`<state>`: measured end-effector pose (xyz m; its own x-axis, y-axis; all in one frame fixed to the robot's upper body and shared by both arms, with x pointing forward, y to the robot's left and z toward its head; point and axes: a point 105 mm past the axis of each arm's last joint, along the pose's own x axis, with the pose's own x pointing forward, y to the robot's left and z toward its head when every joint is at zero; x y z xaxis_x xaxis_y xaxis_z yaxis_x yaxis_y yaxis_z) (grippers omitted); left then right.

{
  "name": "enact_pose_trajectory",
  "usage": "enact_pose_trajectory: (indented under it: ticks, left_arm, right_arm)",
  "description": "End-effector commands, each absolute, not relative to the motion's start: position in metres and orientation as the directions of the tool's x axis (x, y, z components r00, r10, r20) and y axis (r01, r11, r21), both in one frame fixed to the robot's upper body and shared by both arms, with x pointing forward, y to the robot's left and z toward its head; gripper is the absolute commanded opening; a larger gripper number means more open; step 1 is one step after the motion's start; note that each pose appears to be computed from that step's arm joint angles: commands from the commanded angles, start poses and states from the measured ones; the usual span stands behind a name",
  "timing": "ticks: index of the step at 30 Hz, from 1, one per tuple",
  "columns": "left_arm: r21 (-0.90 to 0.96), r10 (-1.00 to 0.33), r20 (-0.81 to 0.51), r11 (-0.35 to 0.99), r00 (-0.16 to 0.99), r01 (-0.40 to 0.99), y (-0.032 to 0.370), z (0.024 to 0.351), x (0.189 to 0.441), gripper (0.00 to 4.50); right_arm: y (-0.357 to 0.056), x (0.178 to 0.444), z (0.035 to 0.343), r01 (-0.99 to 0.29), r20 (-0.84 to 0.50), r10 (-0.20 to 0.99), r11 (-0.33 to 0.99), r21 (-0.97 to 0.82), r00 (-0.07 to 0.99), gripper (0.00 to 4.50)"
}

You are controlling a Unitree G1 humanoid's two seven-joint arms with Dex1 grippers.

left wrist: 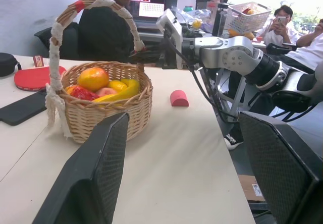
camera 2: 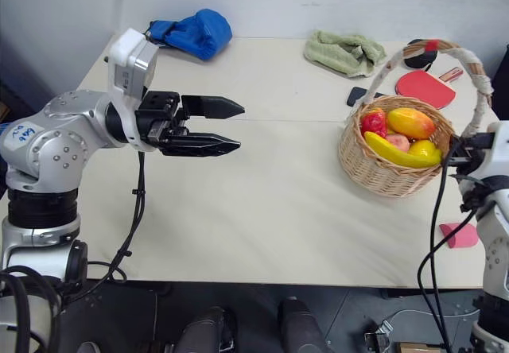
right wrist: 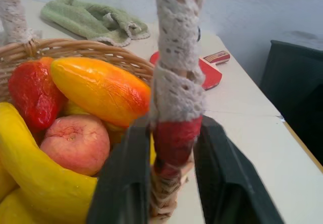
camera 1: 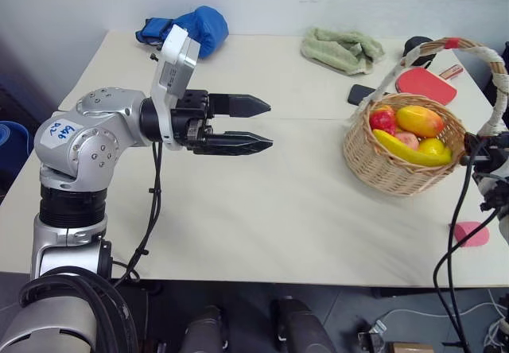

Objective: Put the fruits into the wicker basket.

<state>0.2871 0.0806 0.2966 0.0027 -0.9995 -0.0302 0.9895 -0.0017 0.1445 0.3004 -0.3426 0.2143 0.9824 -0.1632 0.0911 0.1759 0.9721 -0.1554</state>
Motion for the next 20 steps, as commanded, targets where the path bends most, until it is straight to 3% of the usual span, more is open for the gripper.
enact_pose_trajectory:
  ticks: [1,6,7,9,13,17,20]
  left_arm:
    - [0.168,-0.999,-0.041,-0.009,-0.003,0.986,0.084,0.298,0.287,3.58]
    - [0.166,-0.997,-0.071,-0.011,0.001,0.986,0.089,0.291,0.293,3.58]
    - [0.165,-0.997,-0.073,-0.012,0.000,0.986,0.091,0.290,0.294,3.58]
    - [0.163,-0.997,-0.077,-0.011,0.002,0.987,0.095,0.291,0.297,3.58]
    - [0.173,-0.995,-0.094,-0.006,0.010,0.985,0.105,0.293,0.304,3.58]
    - [0.184,-0.995,-0.103,-0.017,0.002,0.983,0.106,0.294,0.306,3.58]
    - [0.190,-0.994,-0.111,-0.036,-0.015,0.981,0.106,0.291,0.304,3.58]
  right_arm:
    - [-0.347,0.280,0.231,0.175,0.150,-0.153,0.974,-0.142,0.977,2.55]
    - [-0.346,0.244,0.242,0.105,0.106,-0.087,0.979,-0.174,0.991,4.27]
    - [-0.346,0.240,0.242,0.092,0.092,-0.076,0.980,-0.178,0.993,4.43]
    - [-0.346,0.220,0.250,0.025,0.042,-0.017,0.983,-0.184,0.999,4.43]
    - [-0.371,0.154,0.275,-0.098,-0.111,0.086,0.989,-0.110,0.990,4.43]
    - [-0.383,0.130,0.294,-0.117,-0.104,0.113,0.992,-0.039,0.988,4.43]
    - [-0.384,0.127,0.302,-0.130,-0.082,0.128,0.991,-0.012,0.988,4.43]
